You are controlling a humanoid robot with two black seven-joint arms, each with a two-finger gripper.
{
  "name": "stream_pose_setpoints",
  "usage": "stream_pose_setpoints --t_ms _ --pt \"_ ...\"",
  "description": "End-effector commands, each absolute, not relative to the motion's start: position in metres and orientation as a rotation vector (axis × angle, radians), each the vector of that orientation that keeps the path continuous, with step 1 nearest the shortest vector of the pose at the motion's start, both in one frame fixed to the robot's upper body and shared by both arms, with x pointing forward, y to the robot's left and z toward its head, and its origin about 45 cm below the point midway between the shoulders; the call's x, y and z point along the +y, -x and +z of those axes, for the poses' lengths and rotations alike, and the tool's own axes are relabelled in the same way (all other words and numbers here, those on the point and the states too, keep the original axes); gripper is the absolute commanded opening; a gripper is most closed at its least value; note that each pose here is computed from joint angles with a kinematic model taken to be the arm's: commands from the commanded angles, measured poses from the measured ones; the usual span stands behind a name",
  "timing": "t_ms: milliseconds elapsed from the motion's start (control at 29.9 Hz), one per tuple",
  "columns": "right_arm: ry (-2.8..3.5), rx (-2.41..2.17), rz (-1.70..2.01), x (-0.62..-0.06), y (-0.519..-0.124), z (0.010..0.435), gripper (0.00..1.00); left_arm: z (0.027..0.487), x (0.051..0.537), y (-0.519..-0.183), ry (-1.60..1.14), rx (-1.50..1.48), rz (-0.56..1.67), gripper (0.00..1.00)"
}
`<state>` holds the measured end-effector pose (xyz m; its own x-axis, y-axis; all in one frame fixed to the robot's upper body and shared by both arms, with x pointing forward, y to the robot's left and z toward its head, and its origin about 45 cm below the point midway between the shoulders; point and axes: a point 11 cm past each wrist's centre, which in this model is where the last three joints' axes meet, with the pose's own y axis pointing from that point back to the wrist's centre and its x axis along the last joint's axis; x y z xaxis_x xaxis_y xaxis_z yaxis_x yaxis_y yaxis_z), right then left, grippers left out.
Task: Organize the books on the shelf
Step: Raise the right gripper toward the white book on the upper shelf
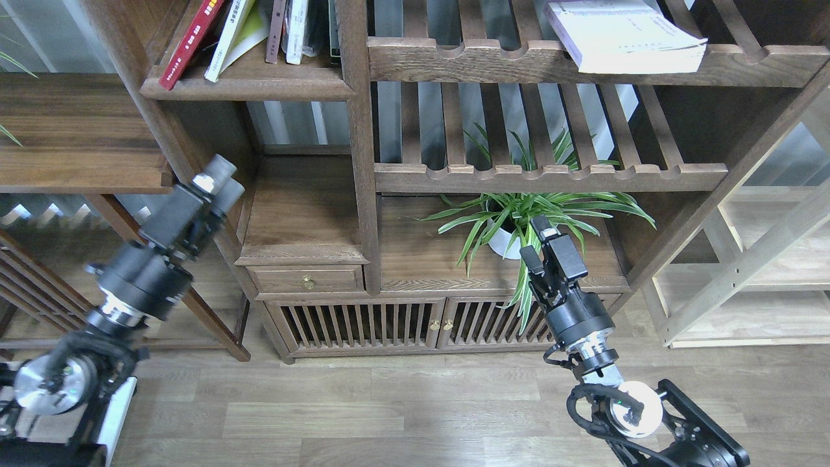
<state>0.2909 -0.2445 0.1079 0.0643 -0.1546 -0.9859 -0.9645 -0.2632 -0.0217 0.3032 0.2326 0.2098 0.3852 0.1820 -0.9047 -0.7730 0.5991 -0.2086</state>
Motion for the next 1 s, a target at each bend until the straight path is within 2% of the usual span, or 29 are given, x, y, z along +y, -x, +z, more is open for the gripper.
stream_pose_setpoints --t_ms 0,468,602,702,970 --pt "1.53 1.201 1.285 -0.255 -0.295 0.107 0.99 0.202 0.22 -0.3 0.744 1.072 0.633 0.99" --pt "1.453 1.253 1.187 -0.291 -0.332 0.14 0.99 0.154 0.218 -0.295 0.72 1.219 0.696 0.99" --pt "1.458 1.212 1.204 -0.289 -0.335 0.167 0.97 0.14 0.223 -0.298 0.702 1.244 0.733 0.99" --pt "1.374 1.258 1.269 -0.293 -0.342 0.168 0.97 0.137 0.226 -0.299 0.691 1.246 0.745 0.99" --pt "1.456 1.229 1.175 -0.304 -0.371 0.211 0.97 0.127 0.234 -0.309 0.667 1.256 0.782 0.99"
